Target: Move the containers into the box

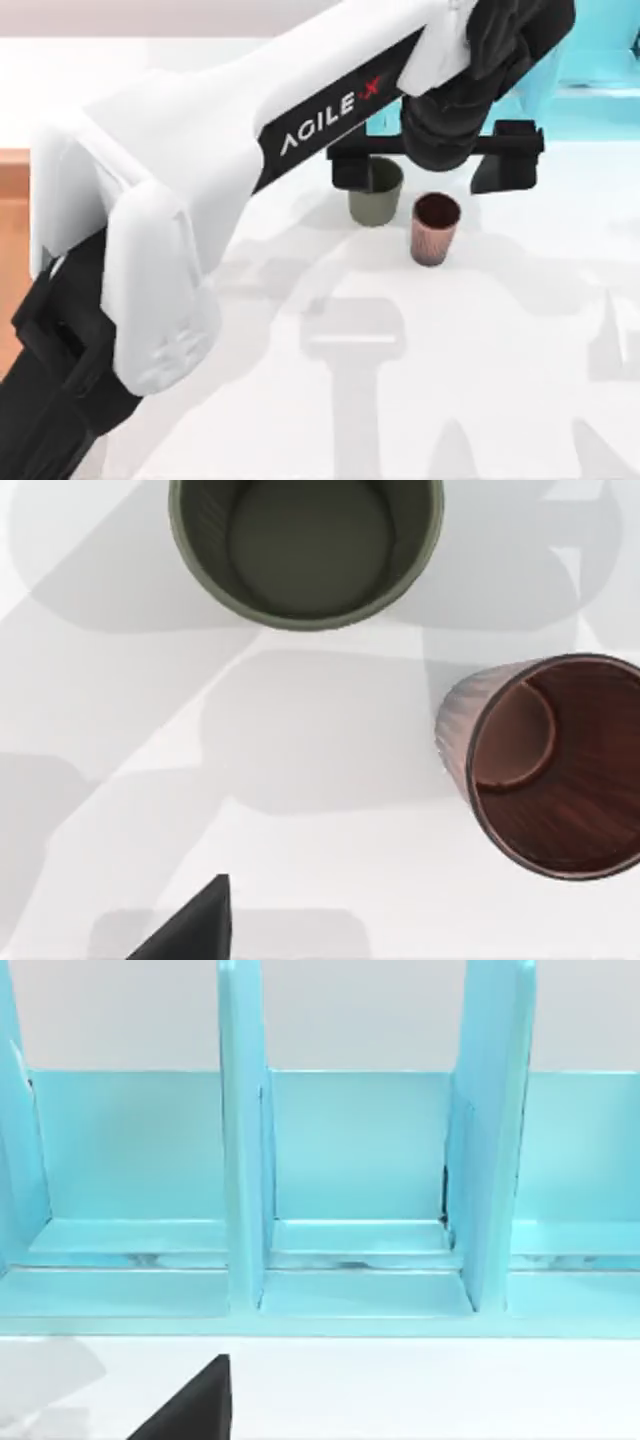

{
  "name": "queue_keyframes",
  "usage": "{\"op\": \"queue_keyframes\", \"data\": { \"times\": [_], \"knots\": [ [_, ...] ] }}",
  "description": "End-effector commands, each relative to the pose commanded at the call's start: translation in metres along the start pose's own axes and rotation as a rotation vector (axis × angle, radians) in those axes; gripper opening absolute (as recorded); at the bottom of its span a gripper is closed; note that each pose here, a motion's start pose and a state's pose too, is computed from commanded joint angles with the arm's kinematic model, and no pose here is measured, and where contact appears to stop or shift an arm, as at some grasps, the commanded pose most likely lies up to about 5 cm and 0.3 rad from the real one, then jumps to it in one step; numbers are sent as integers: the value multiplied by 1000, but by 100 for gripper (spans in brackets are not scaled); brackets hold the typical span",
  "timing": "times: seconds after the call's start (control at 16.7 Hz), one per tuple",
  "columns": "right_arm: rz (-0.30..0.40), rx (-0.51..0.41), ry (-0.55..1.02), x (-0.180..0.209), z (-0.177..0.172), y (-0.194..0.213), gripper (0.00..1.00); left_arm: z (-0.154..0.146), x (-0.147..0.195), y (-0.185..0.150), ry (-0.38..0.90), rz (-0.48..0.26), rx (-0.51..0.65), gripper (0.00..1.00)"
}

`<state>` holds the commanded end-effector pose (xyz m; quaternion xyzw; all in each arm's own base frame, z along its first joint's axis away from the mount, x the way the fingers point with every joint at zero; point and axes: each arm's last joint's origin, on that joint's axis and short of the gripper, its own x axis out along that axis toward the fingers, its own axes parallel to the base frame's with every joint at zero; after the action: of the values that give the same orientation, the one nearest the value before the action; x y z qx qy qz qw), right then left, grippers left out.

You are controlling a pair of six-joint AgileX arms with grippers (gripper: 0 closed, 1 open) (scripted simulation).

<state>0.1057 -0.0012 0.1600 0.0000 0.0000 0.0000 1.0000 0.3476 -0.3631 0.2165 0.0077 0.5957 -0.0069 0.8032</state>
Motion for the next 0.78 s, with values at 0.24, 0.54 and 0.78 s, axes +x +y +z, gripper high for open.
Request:
{"op": "queue_keyframes", "data": {
  "times": [0.24, 0.54, 0.78],
  "knots": [
    [0, 0, 0, 0, 0, 0, 100, 1, 51, -2, -11, -11, -3, 100],
    [0, 0, 0, 0, 0, 0, 100, -2, 77, 0, -4, -4, -1, 100],
    [0, 0, 0, 0, 0, 0, 100, -2, 77, 0, -4, -4, -1, 85]
  ]
}}
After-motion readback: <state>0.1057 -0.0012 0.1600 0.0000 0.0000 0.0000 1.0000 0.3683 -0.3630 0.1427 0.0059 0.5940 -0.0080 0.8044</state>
